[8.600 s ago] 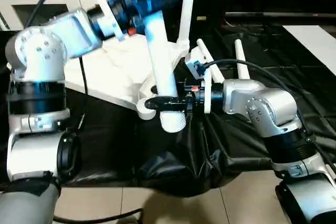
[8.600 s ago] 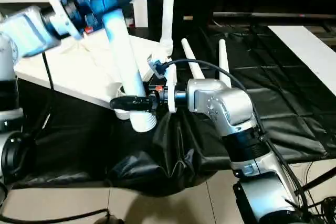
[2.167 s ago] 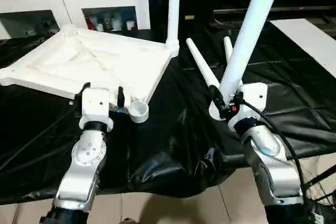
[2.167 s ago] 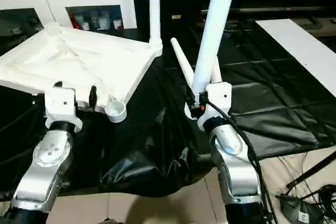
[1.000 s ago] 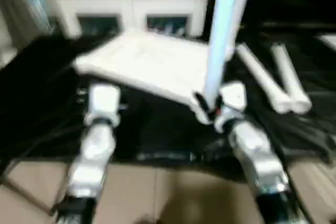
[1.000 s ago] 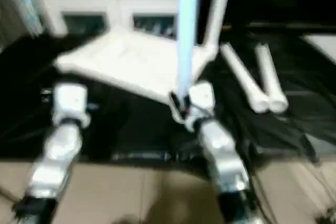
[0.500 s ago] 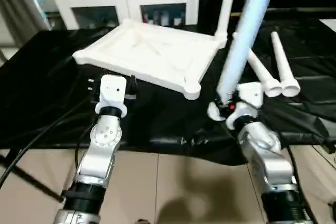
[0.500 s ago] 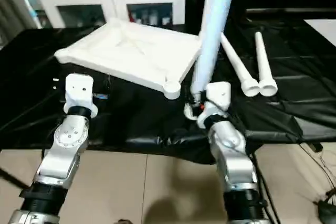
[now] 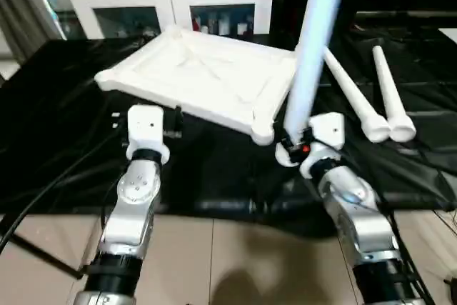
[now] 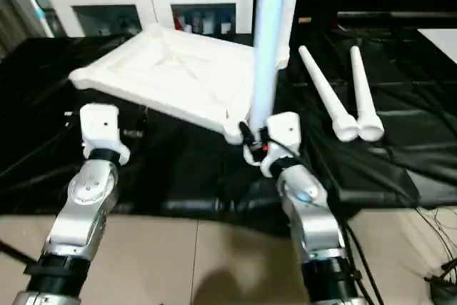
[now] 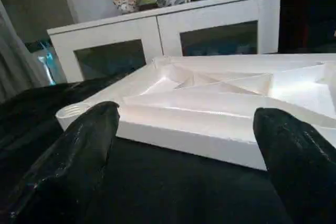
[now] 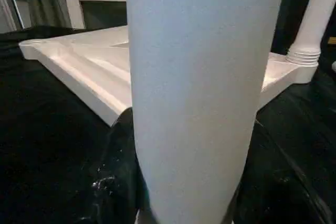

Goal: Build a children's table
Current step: Pick table leg

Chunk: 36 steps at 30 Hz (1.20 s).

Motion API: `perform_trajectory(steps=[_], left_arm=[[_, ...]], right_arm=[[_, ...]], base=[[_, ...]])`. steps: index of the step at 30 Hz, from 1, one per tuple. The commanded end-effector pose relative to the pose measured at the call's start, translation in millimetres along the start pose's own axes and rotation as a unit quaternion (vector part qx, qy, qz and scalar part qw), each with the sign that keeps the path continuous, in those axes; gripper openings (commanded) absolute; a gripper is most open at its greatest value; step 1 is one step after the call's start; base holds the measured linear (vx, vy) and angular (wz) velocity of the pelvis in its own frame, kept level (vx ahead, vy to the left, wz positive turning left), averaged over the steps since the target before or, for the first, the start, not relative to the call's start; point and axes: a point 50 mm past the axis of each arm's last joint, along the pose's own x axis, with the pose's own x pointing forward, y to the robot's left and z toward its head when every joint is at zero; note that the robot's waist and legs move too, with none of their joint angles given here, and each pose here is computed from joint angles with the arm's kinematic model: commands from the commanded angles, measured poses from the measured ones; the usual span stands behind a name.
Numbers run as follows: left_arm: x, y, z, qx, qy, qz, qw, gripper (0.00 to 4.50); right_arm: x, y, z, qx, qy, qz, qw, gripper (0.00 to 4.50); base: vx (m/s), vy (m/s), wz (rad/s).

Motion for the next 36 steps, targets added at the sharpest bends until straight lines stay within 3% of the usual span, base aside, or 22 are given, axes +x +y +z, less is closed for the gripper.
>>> perform_trajectory(steps=[1,5,15,25,32,36], left_arm=[[-2,4.7,2.8,0.001,-0.009,0.0,1.0,4.5],[-3,5.1,0.8,-0.004,-0.004,-0.002,1.0,4.5],[-9,1.0,-12.4,-0.013,0.02,-0.018,1.0,4.5],[-18,-3.3,-20.4,-0.034,0.027,-0.006,0.999,4.5],[-22,-4.6,-3.6,-0.001,-0.024,-0.032,0.999,4.5],[-24,0.7,6.4,-0.022,-0.052,-0.085,0.995,4.5]], right_arm=[[3.1,0.7,9.0,-0.001,-0.022,0.0,1.0,1.85],[3.5,-2.4,9.2,0.017,-0.023,-0.011,1.0,1.85],[0.3,-6.1,9.8,0.02,-0.025,-0.017,0.999,1.85],[-4.5,-11.8,17.4,0.014,-0.035,-0.006,0.999,1.85],[1.4,-4.3,22.6,0.04,-0.04,0.055,0.997,1.85],[1.6,-2.8,26.0,0.046,-0.048,0.077,0.995,1.85]], base=[[0.131,0.014,0.41],[0.174,-0.014,0.16],[0.138,-0.062,-0.17],[0.166,0.077,-0.29],[0.2,-0.028,0.06],[0.14,0.065,-0.02]])
